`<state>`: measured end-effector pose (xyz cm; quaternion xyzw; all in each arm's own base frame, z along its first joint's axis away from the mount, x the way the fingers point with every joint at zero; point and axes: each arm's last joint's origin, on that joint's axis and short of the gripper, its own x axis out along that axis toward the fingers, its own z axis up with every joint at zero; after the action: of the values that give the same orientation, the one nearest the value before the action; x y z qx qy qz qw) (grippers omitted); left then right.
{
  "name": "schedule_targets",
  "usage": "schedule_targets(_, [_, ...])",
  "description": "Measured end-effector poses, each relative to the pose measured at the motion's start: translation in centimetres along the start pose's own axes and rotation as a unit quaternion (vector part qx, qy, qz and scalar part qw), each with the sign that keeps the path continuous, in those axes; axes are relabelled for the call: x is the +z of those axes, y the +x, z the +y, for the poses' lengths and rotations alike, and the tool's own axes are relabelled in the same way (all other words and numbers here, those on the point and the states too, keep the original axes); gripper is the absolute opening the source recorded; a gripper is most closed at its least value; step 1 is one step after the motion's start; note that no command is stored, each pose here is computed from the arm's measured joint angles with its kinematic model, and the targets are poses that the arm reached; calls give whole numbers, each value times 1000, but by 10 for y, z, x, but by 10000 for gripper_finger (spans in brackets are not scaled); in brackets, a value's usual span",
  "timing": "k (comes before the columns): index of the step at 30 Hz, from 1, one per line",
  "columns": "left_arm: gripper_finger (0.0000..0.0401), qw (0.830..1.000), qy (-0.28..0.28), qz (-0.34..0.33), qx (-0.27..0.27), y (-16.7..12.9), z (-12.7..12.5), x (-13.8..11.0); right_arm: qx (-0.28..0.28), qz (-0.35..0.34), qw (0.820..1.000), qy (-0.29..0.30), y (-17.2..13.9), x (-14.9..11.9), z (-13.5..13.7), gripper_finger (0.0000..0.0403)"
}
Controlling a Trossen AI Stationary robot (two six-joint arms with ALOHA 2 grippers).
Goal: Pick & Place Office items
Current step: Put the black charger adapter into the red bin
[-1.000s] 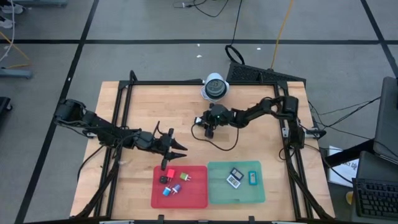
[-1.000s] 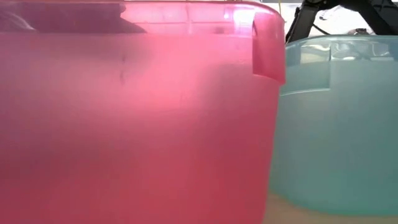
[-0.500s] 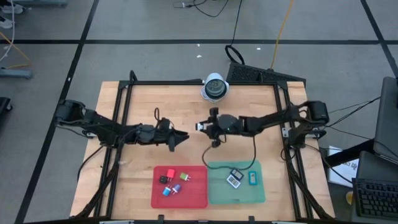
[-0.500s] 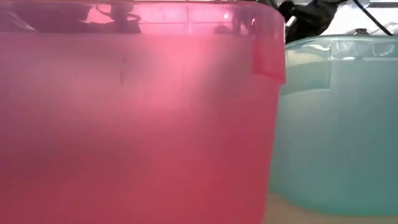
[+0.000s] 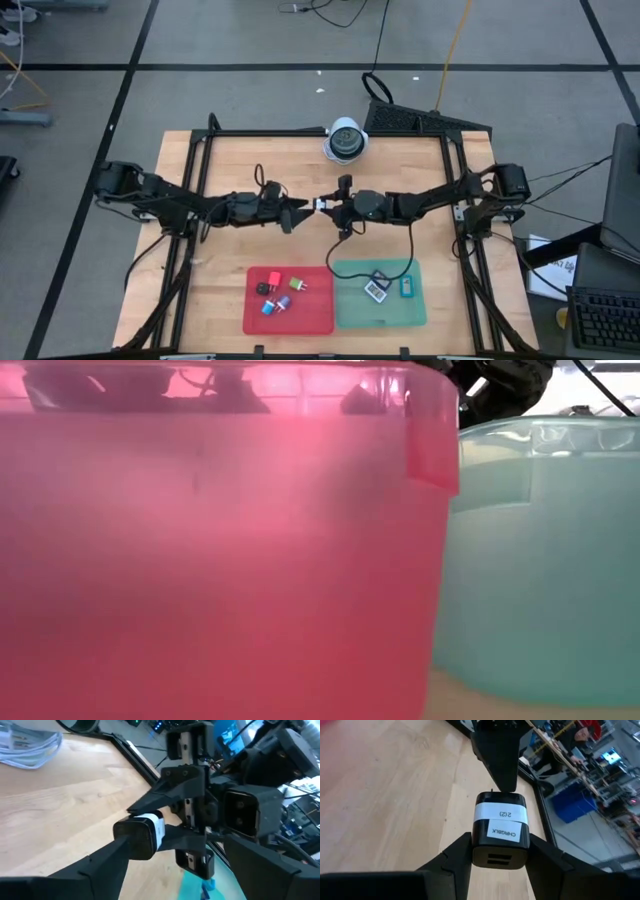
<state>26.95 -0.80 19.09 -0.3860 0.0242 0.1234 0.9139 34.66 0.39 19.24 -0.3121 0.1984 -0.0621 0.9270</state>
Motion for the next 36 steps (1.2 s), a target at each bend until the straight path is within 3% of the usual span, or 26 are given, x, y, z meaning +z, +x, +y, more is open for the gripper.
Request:
schedule_targets(6, [320,999,34,-13,26,2,7,4,12,4,1000,0,-2,1,5,140])
schedule_targets(11, [306,999,30,-43,12,3,7,13,43,-11,999,10,-2,2,7,140])
schedule_targets(22, [302,1000,-15,1,-17,5,5,3,-18,-56,998,-9,-3,15,1,140])
schedule_targets(26, [299,1000,-11,9,-17,11,2,0,-17,-57,998,-11,-4,15,1,140])
schedule_targets(36, [254,999,-5,23,-45,21,-8,3,-33,-37,999,-12,-4,13,2,140])
